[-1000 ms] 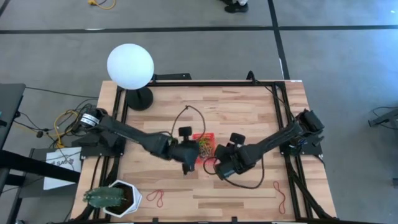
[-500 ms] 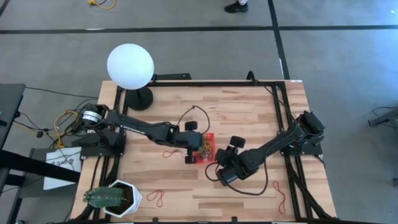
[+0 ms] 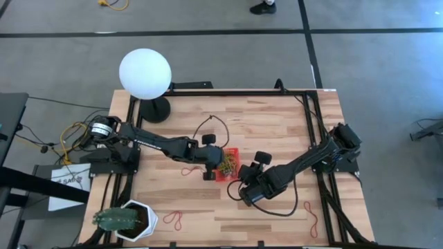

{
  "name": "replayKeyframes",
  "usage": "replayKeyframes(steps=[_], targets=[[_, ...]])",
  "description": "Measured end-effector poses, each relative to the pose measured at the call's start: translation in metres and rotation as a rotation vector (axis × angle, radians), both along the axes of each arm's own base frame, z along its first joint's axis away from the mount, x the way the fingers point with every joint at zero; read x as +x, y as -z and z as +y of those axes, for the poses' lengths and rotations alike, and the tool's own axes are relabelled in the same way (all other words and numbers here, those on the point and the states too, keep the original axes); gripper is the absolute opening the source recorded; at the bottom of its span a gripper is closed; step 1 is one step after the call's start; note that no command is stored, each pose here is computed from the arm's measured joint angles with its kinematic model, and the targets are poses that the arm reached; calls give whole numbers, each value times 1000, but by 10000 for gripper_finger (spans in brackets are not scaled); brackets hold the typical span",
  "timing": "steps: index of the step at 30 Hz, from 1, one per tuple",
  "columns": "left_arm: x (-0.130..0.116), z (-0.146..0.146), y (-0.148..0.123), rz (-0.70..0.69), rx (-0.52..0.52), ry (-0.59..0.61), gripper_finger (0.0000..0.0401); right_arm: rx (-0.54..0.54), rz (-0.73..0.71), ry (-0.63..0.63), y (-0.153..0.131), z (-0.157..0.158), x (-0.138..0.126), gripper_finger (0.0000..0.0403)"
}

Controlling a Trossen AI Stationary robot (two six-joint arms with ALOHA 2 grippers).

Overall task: Pick and place items into bin
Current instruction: Put the red rubber band into the orange bin

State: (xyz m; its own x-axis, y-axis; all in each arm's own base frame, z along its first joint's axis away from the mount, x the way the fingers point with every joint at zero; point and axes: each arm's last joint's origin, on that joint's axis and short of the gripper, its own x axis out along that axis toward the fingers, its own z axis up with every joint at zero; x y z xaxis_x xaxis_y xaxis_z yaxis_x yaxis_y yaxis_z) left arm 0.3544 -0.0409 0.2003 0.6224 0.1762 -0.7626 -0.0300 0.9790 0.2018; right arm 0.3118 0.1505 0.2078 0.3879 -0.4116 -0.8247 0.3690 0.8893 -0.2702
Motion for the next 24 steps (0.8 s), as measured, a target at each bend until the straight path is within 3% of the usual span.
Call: replayKeyframes(steps=[3,9,16,24], targets=[[-12,-2,2,119,-10,22,133,0,-1,-1,0,0,0,111],[-37,-4,5,332,-45,-71,115,7,-15,-7,0,1,2,111],[-44,-17,24,380,-166,41,87,11,-22,-8,0,1,2,111],[-51,-11,49,315,-111,5,80,11,-22,-8,0,1,2,111]])
